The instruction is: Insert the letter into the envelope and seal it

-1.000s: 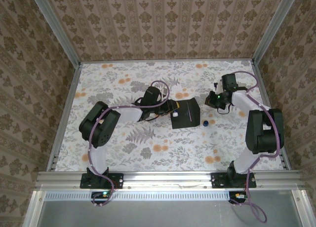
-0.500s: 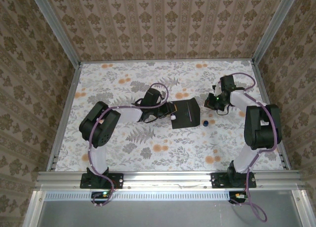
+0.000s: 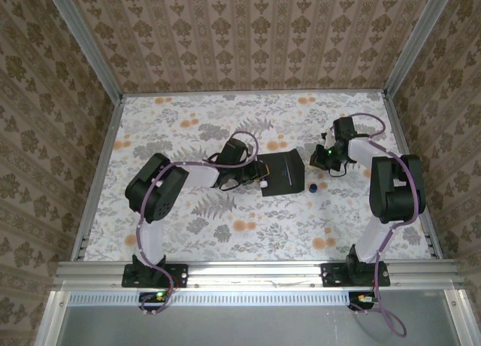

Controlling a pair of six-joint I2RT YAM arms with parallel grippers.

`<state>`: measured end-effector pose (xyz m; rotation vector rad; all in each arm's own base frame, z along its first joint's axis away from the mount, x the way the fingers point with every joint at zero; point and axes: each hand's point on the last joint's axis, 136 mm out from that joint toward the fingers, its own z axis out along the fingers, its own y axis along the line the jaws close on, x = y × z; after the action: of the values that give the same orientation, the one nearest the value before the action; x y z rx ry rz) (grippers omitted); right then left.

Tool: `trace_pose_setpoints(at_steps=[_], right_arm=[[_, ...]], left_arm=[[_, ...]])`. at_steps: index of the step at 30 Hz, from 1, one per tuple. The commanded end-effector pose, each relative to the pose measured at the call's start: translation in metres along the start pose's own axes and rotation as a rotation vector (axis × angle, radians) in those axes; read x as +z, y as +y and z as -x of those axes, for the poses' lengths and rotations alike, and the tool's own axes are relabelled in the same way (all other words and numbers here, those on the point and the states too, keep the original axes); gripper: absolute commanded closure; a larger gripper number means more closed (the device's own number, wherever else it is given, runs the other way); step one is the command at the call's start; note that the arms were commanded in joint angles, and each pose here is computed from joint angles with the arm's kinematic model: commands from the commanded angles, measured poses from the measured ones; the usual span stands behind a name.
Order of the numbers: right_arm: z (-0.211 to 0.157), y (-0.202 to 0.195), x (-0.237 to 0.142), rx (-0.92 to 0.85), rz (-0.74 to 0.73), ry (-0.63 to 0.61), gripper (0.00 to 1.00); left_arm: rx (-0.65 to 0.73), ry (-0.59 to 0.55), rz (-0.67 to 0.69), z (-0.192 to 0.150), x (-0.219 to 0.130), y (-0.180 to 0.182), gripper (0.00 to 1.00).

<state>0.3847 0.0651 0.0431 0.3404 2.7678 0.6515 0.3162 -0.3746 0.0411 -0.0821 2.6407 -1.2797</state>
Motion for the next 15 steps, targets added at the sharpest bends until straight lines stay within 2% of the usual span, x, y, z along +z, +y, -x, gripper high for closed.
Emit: trace_pose_setpoints(at_steps=[1,15], right_arm=[[0.008,0.005,0.001,-0.037,0.032,-0.014,1.00],[0.005,0.008,0.009,-0.032,0.070,0.005,1.00]], left_arm=[[0.033,0.000,-0.003,0.001,0.005,-0.001,1.00],[0.032,0.013,0.029,-0.003,0.011,0.013,1.00]])
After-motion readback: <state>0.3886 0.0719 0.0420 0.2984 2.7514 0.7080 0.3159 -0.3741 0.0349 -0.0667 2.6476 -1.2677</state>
